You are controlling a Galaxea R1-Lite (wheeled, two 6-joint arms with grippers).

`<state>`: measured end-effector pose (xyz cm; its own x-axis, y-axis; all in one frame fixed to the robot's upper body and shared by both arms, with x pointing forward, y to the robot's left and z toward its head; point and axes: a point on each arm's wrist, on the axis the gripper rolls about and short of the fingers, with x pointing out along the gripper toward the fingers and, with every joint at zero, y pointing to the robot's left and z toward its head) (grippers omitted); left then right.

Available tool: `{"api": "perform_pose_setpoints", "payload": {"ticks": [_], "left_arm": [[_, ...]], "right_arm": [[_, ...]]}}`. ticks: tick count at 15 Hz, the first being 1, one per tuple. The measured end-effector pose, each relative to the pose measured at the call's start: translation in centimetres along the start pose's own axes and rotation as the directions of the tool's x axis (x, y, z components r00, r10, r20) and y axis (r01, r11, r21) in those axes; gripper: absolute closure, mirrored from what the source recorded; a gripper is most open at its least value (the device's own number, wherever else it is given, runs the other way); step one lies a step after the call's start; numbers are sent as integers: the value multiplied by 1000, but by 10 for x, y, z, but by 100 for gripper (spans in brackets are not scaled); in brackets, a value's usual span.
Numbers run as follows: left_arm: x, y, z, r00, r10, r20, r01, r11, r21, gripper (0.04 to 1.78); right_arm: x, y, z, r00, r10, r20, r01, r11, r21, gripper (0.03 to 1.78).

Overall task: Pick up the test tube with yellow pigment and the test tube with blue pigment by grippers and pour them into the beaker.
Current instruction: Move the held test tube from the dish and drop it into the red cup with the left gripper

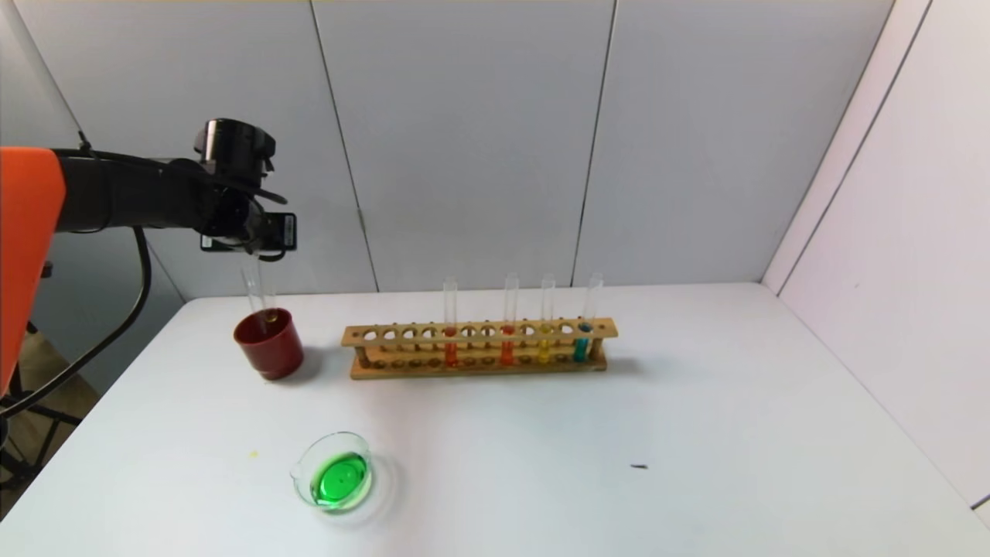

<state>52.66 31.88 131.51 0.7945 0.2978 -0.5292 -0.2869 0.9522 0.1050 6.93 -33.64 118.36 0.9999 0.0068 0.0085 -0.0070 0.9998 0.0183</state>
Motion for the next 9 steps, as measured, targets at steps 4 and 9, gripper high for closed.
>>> {"api": "perform_pose_setpoints", "payload": {"ticks": [4, 9], "left_arm": [[1, 1, -22, 1000, -15, -22, 15, 1000, 11, 150], [-9, 0, -43, 999, -27, -41, 28, 999, 25, 150]], "right_arm": [[0, 0, 0, 1000, -1, 0, 1, 1000, 0, 7], [0, 0, 0, 1000, 0, 0, 0, 1000, 0, 7]]}}
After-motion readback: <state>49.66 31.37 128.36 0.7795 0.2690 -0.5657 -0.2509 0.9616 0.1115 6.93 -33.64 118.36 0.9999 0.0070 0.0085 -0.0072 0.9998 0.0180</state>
